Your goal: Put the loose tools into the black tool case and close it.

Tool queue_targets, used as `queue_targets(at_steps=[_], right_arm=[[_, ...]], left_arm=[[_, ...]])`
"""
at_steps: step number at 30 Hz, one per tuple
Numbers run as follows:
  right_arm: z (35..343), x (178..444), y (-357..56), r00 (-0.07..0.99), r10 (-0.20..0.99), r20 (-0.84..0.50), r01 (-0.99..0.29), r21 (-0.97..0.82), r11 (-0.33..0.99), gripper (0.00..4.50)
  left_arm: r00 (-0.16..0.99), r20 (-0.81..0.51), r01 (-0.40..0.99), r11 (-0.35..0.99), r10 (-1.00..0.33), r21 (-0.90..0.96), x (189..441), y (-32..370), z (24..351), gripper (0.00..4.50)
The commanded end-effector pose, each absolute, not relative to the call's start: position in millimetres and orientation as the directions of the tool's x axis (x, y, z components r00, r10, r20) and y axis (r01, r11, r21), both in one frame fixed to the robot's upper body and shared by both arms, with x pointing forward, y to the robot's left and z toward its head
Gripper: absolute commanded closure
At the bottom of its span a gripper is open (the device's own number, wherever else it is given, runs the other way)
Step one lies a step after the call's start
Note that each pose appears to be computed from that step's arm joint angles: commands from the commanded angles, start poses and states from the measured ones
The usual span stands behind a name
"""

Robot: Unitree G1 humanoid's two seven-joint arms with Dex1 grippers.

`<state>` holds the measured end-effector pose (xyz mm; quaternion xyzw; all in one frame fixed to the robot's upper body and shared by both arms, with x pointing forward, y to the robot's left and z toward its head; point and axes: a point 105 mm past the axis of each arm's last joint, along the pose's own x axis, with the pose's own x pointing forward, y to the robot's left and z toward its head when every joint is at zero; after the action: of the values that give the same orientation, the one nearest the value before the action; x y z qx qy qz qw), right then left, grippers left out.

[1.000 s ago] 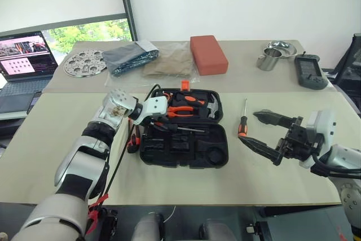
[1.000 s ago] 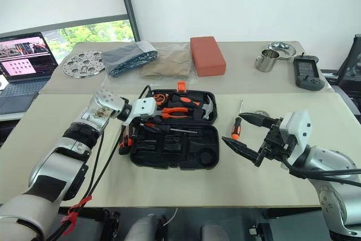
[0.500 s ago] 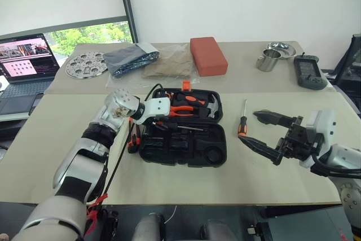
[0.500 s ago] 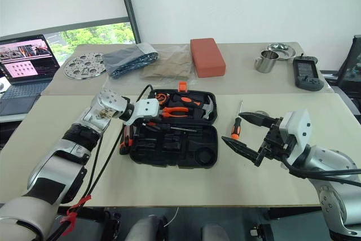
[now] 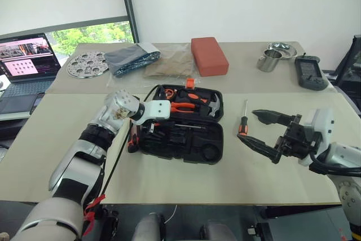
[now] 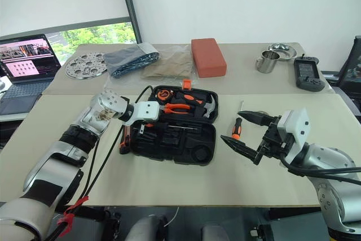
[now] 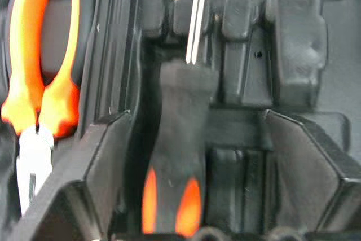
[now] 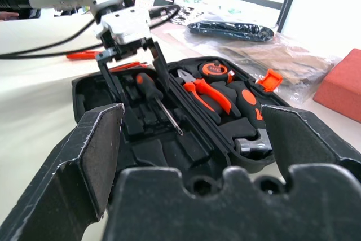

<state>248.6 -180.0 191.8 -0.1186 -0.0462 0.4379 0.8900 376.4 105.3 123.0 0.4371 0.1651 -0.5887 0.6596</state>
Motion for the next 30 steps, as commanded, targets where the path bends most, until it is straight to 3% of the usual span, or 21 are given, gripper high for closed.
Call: queue_targets(at_steps=[1,11,16,30], right_arm=[[202.0,246.8,-177.3,0.596,0.803,0.014,-0.766,-0.288,0.574,0.0],[201.2,248.8,-175.5,0.59,0.807,0.02,-0.769,-0.29,0.569,0.0],[201.5,248.5,-175.7,0.59,0.807,0.023,-0.768,-0.291,0.57,0.0],[202.3,248.0,-177.5,0.6,0.799,0.033,-0.758,-0.297,0.581,0.0]], left_arm=[[0.327,-0.698,0.873,-0.08,-0.637,0.482,381.1,102.9,155.2,0.58],[0.395,-0.628,0.811,-0.066,-0.671,0.581,381.4,91.9,182.2,0.58],[0.358,-0.674,0.829,-0.112,-0.645,0.548,376.6,99.4,167.7,0.58],[0.386,-0.69,0.826,-0.104,-0.612,0.554,392.1,104.0,142.9,0.58]])
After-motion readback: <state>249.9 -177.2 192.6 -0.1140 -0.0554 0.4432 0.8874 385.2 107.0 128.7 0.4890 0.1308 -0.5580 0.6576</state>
